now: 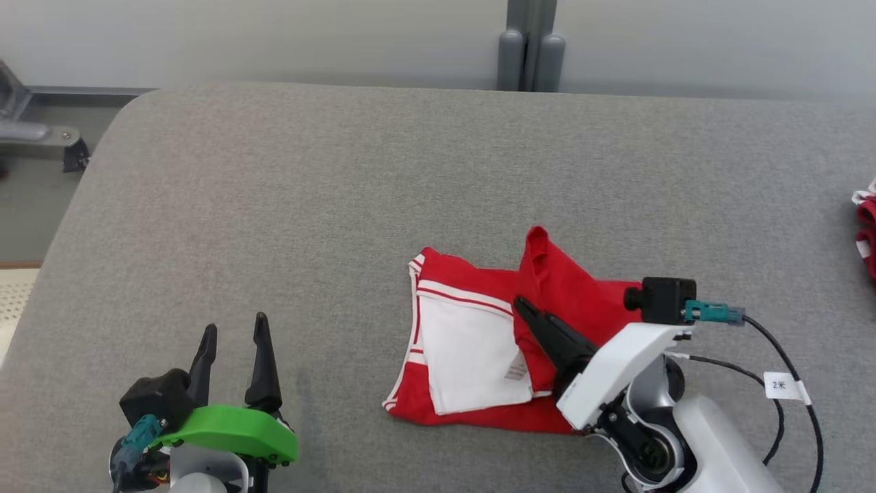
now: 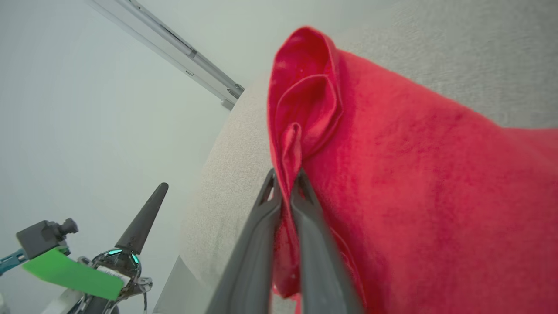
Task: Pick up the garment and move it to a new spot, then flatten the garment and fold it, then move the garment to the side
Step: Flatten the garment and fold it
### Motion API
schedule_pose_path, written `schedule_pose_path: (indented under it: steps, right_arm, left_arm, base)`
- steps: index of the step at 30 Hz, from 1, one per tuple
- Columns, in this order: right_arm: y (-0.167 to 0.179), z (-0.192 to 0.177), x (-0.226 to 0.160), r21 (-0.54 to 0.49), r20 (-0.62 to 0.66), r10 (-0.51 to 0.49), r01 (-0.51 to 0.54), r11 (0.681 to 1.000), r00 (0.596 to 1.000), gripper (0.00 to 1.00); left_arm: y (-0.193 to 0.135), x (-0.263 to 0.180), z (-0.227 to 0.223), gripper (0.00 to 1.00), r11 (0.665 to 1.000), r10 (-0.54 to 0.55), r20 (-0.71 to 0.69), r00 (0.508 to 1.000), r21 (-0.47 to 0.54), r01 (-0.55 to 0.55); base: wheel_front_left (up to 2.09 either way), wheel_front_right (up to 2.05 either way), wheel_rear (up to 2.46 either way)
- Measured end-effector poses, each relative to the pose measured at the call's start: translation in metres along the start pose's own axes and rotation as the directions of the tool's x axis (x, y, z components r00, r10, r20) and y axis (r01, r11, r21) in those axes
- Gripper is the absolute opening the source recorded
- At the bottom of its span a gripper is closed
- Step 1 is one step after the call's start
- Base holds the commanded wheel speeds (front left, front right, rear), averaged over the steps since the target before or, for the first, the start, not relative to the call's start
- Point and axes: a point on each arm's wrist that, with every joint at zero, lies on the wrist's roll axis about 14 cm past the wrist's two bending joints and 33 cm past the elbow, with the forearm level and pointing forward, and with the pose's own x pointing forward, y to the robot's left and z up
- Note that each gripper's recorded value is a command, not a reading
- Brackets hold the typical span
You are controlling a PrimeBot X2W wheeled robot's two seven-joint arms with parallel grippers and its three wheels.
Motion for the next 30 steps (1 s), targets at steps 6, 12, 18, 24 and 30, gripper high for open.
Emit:
schedule_pose_path:
  steps: [6, 12, 18, 24, 30]
  right_arm:
    - [0.020, -0.022, 0.029, 0.020, -0.071, 0.074, -0.073, 0.997, 0.995, 0.00]
    - [0.026, -0.041, 0.049, 0.025, -0.148, 0.092, -0.089, 0.996, 0.985, 0.00]
    - [0.018, -0.063, 0.059, 0.015, -0.230, 0.066, -0.064, 0.998, 0.971, 0.54]
    - [0.020, -0.063, 0.063, 0.012, -0.222, 0.071, -0.070, 0.997, 0.973, 1.00]
    - [0.031, -0.036, 0.066, 0.007, -0.109, 0.103, -0.103, 0.995, 0.989, 1.00]
  left_arm:
    - [0.017, -0.011, 0.004, 1.00, 0.999, 0.051, 0.013, 0.999, -0.004, -0.051]
    - [0.025, -0.017, 0.005, 1.00, 0.997, 0.081, 0.019, 0.997, -0.015, -0.081]
    - [0.025, -0.016, 0.004, 1.00, 0.996, 0.090, 0.018, 0.996, -0.024, -0.089]
    - [0.022, -0.013, 0.002, 1.00, 0.996, 0.080, 0.012, 0.997, -0.028, -0.080]
    - [0.014, -0.008, -0.001, 1.00, 0.998, 0.056, 0.007, 0.998, -0.025, -0.056]
  base:
    - [0.00, 0.00, 0.00]
    - [0.00, 0.00, 0.00]
    - [0.00, 0.00, 0.00]
    - [0.00, 0.00, 0.00]
    - [0.00, 0.00, 0.00]
